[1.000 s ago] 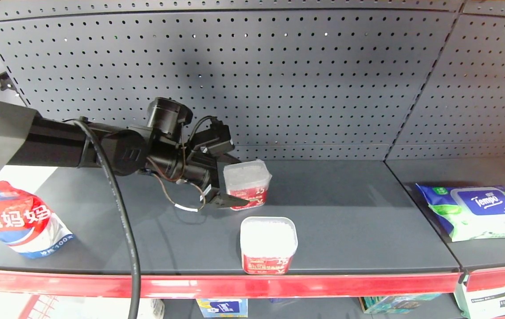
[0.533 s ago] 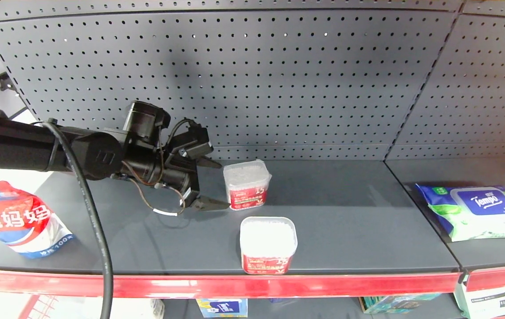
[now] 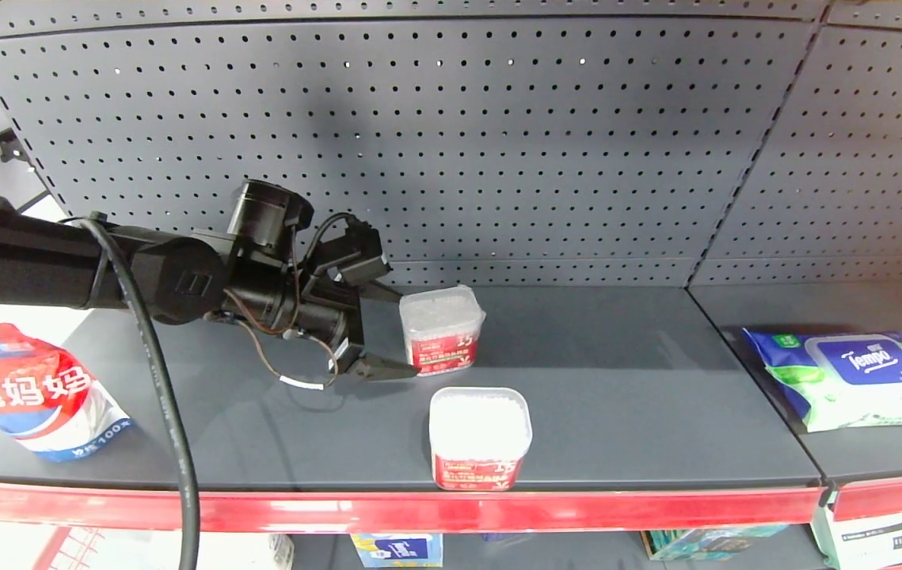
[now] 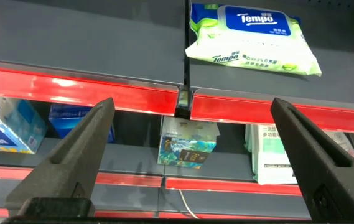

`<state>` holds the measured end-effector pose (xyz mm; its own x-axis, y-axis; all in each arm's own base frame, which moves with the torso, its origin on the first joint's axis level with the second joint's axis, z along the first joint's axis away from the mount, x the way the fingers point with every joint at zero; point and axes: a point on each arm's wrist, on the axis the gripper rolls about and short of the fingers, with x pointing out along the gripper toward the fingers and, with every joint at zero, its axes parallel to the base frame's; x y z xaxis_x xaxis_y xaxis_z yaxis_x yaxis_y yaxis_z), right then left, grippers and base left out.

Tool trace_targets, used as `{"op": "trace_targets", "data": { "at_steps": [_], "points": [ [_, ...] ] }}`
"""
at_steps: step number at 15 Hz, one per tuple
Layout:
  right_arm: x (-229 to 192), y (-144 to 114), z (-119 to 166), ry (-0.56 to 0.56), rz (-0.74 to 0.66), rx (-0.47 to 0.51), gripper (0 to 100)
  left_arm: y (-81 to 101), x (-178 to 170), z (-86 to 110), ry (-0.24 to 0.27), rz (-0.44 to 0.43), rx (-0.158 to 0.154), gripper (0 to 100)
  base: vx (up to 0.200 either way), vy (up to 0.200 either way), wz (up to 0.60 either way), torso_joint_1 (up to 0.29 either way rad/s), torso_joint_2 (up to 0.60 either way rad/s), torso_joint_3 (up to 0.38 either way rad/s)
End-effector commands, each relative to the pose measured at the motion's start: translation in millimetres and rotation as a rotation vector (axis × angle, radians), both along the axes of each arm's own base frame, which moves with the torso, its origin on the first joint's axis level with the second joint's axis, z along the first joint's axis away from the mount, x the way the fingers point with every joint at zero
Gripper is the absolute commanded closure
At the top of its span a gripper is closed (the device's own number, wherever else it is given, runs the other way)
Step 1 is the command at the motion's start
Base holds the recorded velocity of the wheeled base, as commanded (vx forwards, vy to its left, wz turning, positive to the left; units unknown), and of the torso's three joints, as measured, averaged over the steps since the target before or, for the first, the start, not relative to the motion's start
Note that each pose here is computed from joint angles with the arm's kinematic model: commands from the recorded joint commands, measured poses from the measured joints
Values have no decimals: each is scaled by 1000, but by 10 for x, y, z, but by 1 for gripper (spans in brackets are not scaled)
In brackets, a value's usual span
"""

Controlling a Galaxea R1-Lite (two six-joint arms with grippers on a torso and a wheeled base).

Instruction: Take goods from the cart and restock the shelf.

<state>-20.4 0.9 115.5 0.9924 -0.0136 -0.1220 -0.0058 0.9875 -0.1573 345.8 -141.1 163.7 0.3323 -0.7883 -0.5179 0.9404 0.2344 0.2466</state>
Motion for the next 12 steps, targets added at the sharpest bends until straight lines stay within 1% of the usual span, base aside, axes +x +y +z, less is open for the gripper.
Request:
{"op": "trace_targets", "data": {
  "at_steps": [1, 3, 5, 6, 12],
  "points": [
    [1, 0, -2, 2, 0, 0, 0, -13, 2, -16, 4, -2, 2, 0, 0, 0, 0, 0, 0, 0],
    [2, 0, -6, 3, 0, 0, 0, -27, 60, -43, 5, 6, 6, 0, 0, 0, 0, 0, 0, 0],
    [5, 0, -19, 8, 0, 0, 0, -42, 112, -88, 6, 22, 21, 0, 0, 0, 0, 0, 0, 0],
    [5, 0, -19, 8, 0, 0, 0, -50, 135, -90, 2, 25, 22, 0, 0, 0, 0, 0, 0, 0],
    [5, 0, -19, 8, -1, 0, 0, -97, 247, -52, -23, 27, 11, 0, 0, 0, 0, 0, 0, 0]
  ]
}}
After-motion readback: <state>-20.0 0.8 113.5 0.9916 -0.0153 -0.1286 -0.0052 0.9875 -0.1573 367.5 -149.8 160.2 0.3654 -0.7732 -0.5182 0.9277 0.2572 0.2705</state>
